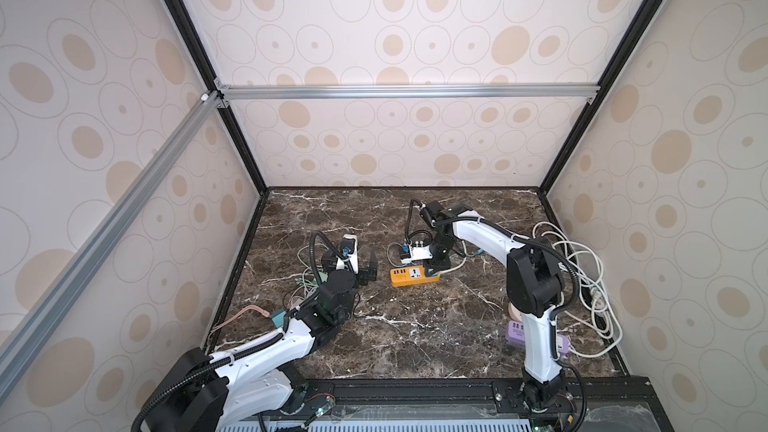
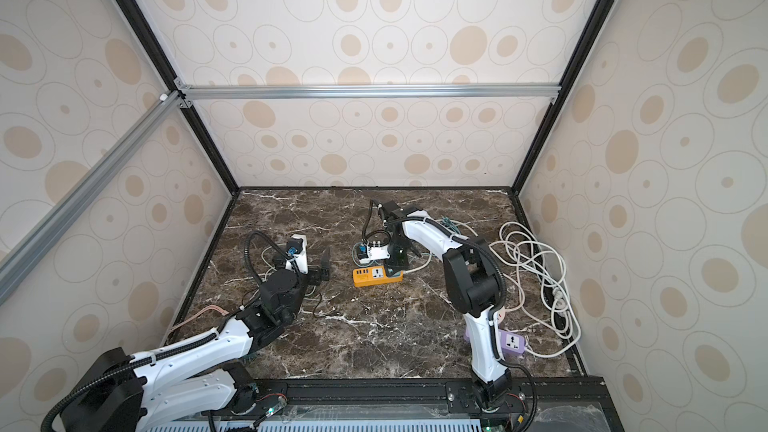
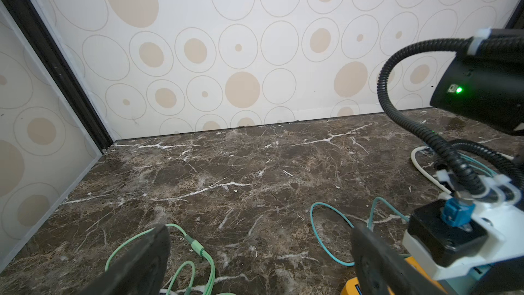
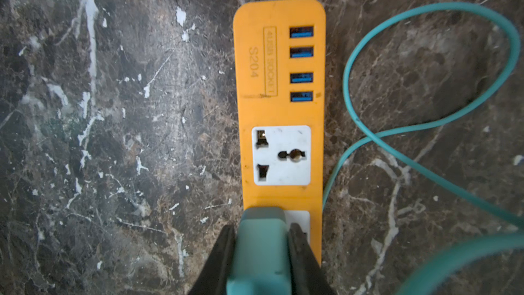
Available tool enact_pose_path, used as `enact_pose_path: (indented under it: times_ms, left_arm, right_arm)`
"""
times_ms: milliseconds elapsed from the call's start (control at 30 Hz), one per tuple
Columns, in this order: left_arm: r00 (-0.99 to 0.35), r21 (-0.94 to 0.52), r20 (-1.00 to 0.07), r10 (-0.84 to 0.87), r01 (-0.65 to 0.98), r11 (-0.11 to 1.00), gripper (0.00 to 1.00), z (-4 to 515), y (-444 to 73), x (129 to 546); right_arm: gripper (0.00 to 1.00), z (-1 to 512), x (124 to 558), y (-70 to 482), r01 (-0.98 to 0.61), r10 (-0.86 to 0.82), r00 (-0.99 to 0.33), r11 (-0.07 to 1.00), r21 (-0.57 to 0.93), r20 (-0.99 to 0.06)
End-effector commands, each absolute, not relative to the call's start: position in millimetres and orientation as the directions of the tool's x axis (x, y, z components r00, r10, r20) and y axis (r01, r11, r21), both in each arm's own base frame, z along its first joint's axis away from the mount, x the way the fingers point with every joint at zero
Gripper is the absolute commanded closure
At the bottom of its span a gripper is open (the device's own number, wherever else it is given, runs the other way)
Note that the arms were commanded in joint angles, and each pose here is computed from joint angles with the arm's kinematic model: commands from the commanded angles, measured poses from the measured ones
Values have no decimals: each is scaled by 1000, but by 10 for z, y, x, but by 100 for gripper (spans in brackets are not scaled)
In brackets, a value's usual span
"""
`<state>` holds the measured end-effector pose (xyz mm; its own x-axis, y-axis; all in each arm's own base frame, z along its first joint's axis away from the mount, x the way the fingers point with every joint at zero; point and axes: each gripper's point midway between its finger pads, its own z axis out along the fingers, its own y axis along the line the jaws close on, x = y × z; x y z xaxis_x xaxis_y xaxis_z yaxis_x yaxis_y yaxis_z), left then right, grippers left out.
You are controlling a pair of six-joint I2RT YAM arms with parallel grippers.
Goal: Insert the plug
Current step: 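Push the teal plug into the orange strip socket, open right gripper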
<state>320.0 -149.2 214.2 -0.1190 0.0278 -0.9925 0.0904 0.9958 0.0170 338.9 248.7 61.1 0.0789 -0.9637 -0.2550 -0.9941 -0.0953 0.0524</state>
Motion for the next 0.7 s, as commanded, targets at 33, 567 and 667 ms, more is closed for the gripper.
enact_pose_path:
  times_ms: [33,567,667]
  left_arm:
    - [-91,-18,-996,-10,87,996,2,2335,-1535,3276]
    - [-101,-19,-995,-8,115,993,2,2305,-1617,3317]
    - [-107,-23,-994,-10,120,993,2,2287,-1623,3316]
  right_arm:
    - [100,-54,2993,2147,-967,-996,35,-53,249,-79]
    - [68,638,3034,2583,-980,-980,-92,58,190,-179]
    - [52,918,3130,2666,-986,-949,-122,81,148,-289]
